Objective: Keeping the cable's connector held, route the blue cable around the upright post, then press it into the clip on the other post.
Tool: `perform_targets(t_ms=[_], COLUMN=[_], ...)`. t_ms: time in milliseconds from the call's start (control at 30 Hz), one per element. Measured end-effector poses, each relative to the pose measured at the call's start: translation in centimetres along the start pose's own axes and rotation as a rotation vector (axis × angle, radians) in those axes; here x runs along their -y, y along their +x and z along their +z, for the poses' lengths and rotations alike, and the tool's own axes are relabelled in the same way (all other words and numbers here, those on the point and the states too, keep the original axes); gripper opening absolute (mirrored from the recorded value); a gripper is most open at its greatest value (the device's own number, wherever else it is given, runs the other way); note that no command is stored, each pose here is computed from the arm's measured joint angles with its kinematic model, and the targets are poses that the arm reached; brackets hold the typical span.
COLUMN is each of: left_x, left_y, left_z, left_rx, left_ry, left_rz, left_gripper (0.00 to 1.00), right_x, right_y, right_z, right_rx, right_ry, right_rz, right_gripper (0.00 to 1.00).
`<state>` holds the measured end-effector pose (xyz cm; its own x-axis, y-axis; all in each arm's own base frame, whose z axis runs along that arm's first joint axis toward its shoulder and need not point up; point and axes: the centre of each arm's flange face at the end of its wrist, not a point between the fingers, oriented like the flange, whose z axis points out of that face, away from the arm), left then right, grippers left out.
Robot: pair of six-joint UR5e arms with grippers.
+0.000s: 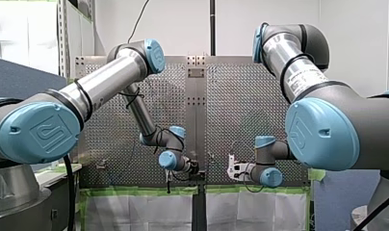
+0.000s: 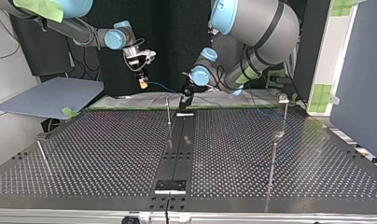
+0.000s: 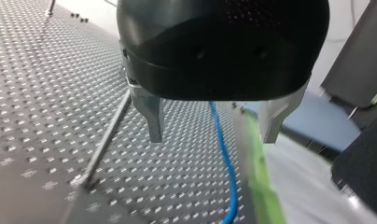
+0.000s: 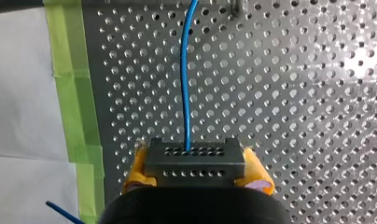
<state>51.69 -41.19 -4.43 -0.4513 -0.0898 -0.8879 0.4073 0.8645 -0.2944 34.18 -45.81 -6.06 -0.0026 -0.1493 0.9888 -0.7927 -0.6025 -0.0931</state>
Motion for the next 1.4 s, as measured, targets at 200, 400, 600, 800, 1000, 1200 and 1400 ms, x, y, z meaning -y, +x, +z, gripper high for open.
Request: perform_targets(t_ms=[200,400,600,800,1000,1200,1400], left_x=[0.5,1.2,1.6,2.2,2.3,2.3,1.8], left_y=[0.6,0.8,0.6,0.4,0.3,0.2,-0.2], left_z=[-0.5,-0.4,-0.2,0.1,0.3,0.3,0.6], left_rx=[-0.057,-0.059,-0.035,0.001,0.014,0.019,0.050], left_ry=[0.038,0.071,0.086,0.104,0.117,0.118,0.091], left_rz=[-0.021,-0.044,-0.051,-0.049,-0.048,-0.047,-0.041], left_gripper=[0.99,0.99,0.99,0.99,0.99,0.99,0.91], right_x=[0.6,1.1,1.6,1.6,1.6,1.7,1.7], right_y=[-0.1,-0.2,-0.4,-0.4,-0.4,-0.4,-0.4], right_z=[-0.1,-0.2,-0.3,-0.4,-0.3,-0.3,-0.3], right_rx=[0.006,0.018,0.030,0.033,0.028,0.027,0.027], right_ry=[0.026,0.048,0.067,0.070,0.072,0.079,0.084], right_rz=[-0.011,-0.035,-0.047,-0.048,-0.046,-0.042,-0.041], right_gripper=[0.00,0.00,0.00,0.00,0.00,0.00,0.00])
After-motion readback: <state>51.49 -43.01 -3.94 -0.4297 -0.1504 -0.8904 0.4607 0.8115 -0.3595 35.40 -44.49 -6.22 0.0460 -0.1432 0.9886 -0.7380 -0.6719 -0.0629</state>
